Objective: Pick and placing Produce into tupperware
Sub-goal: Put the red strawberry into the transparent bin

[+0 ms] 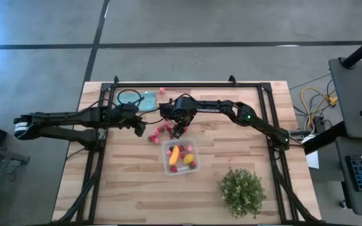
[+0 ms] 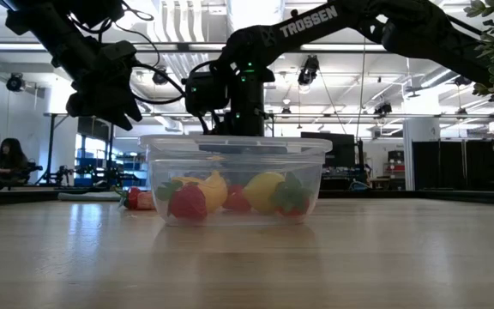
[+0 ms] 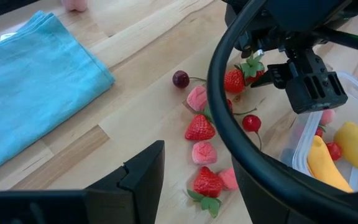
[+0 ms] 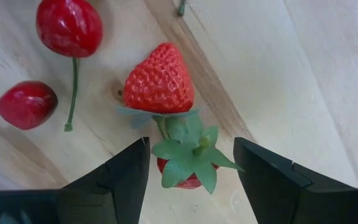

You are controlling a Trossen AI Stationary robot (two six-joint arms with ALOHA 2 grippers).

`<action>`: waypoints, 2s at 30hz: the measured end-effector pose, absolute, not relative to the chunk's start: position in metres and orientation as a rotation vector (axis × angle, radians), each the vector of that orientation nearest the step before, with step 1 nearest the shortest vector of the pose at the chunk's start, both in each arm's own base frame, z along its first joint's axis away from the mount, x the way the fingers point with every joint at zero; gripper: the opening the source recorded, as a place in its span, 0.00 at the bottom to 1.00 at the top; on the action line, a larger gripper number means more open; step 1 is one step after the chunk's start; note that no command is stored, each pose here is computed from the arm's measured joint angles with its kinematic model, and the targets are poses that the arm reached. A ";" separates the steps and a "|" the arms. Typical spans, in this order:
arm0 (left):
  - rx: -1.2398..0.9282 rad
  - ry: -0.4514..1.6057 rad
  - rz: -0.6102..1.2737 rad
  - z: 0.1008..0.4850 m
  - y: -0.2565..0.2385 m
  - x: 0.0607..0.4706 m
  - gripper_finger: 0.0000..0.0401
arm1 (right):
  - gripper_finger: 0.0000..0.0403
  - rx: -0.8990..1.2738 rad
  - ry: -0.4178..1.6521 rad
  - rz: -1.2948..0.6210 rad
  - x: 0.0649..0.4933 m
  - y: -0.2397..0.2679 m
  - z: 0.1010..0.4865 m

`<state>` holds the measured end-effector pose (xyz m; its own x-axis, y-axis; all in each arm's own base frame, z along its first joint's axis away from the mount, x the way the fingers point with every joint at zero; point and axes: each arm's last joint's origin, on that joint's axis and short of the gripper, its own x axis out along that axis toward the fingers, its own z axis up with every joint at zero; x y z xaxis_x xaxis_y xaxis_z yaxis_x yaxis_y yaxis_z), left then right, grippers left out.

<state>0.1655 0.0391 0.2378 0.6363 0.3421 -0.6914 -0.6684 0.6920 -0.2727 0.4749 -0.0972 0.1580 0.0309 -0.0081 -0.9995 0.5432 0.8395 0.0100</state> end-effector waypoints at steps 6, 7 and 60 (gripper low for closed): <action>-0.554 0.590 0.595 0.242 0.040 0.170 0.43 | 0.55 0.461 1.475 -0.457 0.476 -0.098 0.158; -0.555 0.581 0.593 0.243 0.040 0.170 0.43 | 0.55 0.460 1.474 -0.456 0.476 -0.098 0.158; -0.561 0.643 0.587 0.239 0.039 0.167 0.43 | 0.65 0.280 1.419 -0.239 0.464 0.024 0.248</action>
<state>0.1666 0.0387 0.2386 0.6533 0.3227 -0.6849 -0.6527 0.6984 -0.2936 0.4642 0.0243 0.2485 0.1375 0.0035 -0.9905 0.3277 0.9435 0.0489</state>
